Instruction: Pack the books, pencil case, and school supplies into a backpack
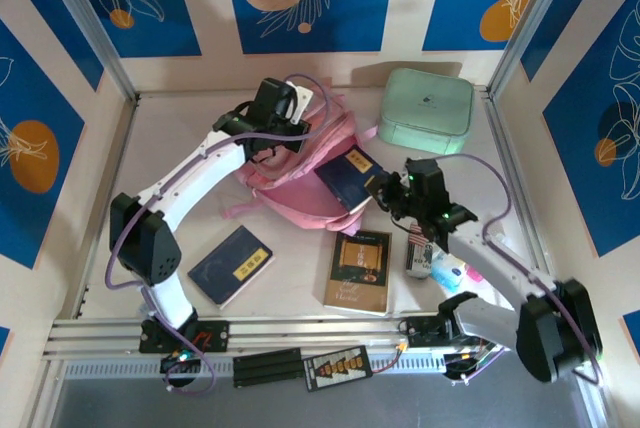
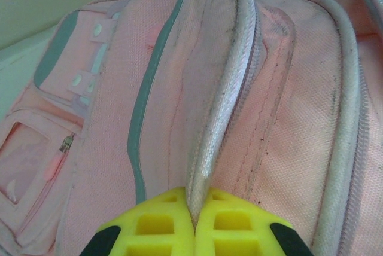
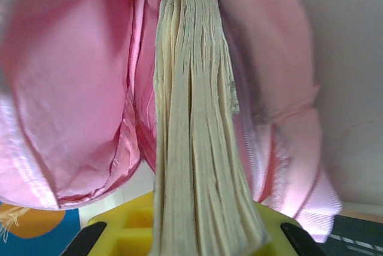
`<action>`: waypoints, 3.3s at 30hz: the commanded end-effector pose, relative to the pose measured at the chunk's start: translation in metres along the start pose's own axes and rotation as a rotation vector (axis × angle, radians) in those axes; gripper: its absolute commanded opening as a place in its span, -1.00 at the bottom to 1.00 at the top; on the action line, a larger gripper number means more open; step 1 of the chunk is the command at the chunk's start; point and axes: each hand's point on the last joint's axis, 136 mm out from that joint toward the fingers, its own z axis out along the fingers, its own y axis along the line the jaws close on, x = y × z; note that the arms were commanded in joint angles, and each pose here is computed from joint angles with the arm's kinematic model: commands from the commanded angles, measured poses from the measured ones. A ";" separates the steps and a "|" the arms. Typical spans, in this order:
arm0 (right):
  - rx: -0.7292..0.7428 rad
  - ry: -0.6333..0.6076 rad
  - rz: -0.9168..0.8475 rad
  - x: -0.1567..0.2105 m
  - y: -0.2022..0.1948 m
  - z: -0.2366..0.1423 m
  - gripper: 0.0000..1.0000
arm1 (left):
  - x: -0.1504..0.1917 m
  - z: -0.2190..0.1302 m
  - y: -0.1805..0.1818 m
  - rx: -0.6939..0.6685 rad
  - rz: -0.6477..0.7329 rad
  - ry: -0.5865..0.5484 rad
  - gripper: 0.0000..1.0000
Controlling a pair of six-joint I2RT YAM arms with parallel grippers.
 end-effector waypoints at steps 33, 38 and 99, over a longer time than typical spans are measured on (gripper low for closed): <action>0.144 -0.015 -0.005 -0.011 0.037 0.211 -0.93 | -0.069 -0.051 0.007 0.180 -0.152 -0.185 -1.00; 0.085 0.063 0.003 -0.004 0.034 0.224 -0.51 | -0.064 -0.044 0.016 0.145 -0.179 -0.170 -1.00; 0.627 0.225 -0.266 0.036 -0.123 0.034 0.64 | 0.098 -0.034 0.052 0.033 -0.433 0.004 0.99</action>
